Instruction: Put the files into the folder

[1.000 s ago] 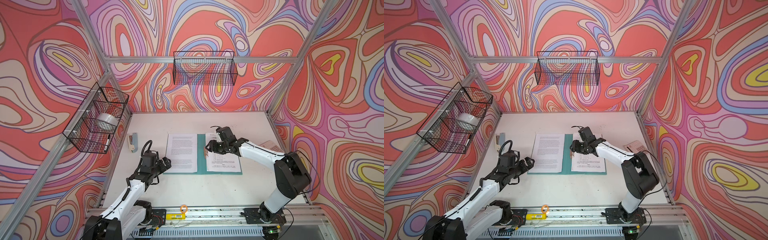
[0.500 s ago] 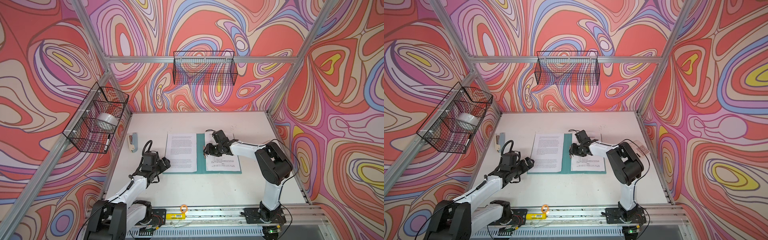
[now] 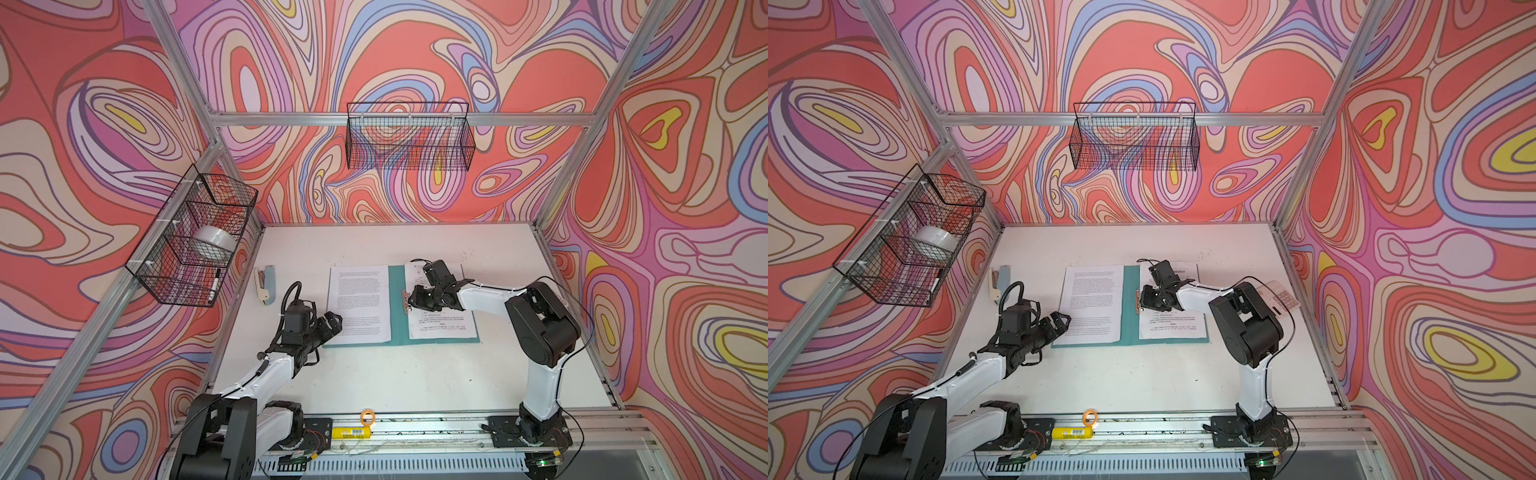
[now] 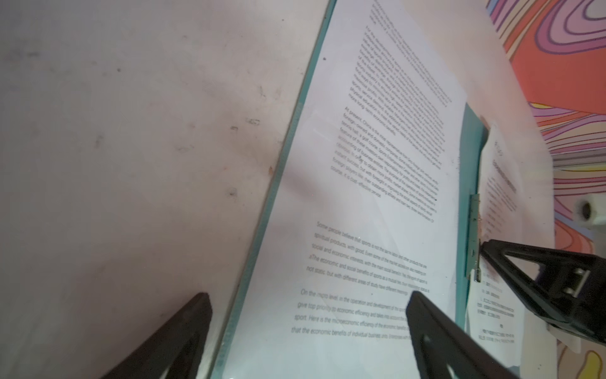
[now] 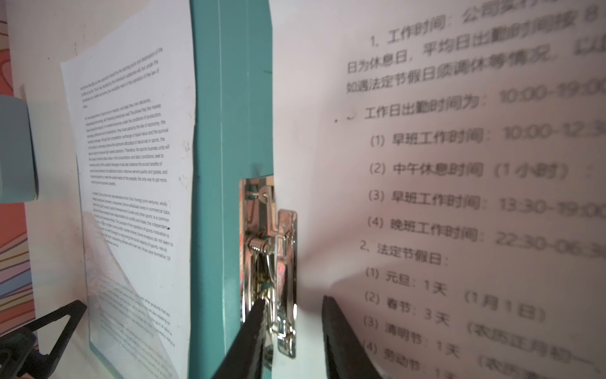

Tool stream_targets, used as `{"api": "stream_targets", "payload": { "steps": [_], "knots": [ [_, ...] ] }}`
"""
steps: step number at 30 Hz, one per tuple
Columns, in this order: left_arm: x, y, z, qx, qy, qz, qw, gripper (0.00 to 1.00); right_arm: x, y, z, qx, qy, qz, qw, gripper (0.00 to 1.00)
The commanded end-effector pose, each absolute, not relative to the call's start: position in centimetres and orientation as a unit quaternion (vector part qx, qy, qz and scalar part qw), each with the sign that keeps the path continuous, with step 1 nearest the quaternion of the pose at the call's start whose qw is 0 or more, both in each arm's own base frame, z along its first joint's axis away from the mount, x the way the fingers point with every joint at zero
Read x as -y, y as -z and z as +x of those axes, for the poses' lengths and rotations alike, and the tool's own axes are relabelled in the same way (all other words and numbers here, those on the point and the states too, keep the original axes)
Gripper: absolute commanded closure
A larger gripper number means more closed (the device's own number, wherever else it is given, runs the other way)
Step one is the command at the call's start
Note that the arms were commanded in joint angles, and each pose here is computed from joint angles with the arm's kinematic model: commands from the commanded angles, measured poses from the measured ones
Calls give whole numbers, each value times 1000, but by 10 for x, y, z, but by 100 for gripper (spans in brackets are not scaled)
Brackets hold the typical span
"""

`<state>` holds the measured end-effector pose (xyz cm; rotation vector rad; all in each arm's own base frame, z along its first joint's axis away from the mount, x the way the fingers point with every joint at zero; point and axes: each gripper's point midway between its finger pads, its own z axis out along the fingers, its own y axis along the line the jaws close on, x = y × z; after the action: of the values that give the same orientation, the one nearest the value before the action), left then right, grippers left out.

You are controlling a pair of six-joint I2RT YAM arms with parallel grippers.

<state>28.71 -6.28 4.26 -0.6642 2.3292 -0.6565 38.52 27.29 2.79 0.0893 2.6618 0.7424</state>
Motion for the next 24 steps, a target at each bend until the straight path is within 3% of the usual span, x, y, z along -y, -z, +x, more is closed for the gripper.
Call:
{"api": "stream_targets", "payload": {
  "steps": [1, 13, 24],
  "knots": [
    [78, -29, 277, -873, 311, -256, 277, 7, -257, 23, 352, -966, -226, 45, 119, 69],
    [100, -55, 292, -804, 460, -236, 292, 14, -262, 36, 344, -962, -248, 48, 102, 72],
    [116, -93, 306, -737, 561, -199, 321, 28, -262, 44, 338, -961, -256, 53, 93, 73]
  ]
}}
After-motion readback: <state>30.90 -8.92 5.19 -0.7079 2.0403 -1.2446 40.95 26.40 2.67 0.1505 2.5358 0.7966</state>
